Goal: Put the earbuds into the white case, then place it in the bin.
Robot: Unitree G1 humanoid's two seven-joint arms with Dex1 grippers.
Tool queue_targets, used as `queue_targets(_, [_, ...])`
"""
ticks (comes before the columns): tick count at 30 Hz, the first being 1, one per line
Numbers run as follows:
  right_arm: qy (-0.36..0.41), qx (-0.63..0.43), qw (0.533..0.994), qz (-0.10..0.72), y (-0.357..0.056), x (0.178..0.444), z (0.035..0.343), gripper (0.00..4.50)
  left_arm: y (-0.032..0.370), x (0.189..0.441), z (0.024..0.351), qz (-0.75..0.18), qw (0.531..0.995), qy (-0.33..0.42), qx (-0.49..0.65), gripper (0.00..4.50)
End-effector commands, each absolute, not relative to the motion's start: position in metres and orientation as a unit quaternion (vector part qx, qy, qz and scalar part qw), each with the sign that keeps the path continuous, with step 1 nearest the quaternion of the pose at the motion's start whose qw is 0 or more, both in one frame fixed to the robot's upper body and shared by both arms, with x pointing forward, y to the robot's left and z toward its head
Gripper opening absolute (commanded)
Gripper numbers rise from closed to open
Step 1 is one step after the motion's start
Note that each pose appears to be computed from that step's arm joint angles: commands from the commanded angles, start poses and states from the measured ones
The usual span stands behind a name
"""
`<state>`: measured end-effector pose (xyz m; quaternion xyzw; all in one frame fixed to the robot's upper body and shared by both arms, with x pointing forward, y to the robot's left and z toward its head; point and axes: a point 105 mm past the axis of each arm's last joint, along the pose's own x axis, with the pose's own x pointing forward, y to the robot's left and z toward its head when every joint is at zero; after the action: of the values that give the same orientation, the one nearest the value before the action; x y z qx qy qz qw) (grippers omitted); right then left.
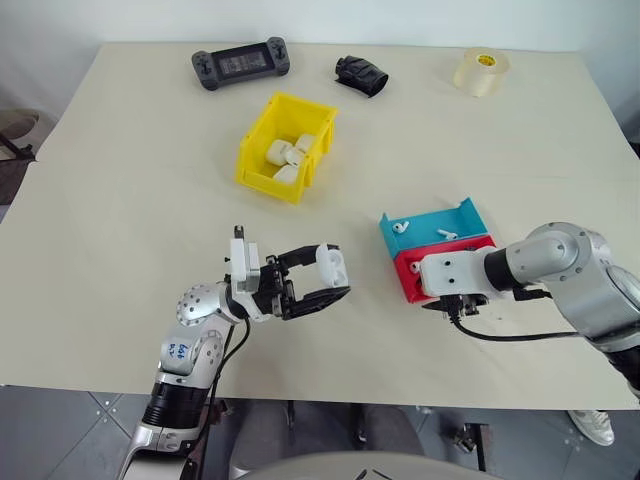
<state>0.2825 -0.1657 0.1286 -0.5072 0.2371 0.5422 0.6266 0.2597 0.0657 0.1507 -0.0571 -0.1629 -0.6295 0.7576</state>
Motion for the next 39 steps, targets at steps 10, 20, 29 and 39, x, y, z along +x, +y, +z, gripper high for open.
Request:
queue_targets(10, [0.217,-0.524,0.618,0.544,-0.161,0.285,0.134,1.62,0.061,0.255,0.163,-0.636,0.747,-0.186,-0.052,2.81])
queue_targets(20, [0.214,-0.525,0.623,0.539,-0.163,0.283,0.138,0.50,0.061,0.254,0.162,-0.639,0.745,-0.185,-0.052,2.81])
queue_targets(29, [0.138,-0.438,0.683,0.569,-0.157,0.264,0.189,0.50,0.063,0.251,0.163,-0.659,0.728,-0.181,-0.059,2.81])
queue_targets(39, [-0.135,-0.070,0.796,0.586,-0.114,0.246,0.268,0.50,0.050,0.255,0.166,-0.687,0.695,-0.193,-0.088,2.81])
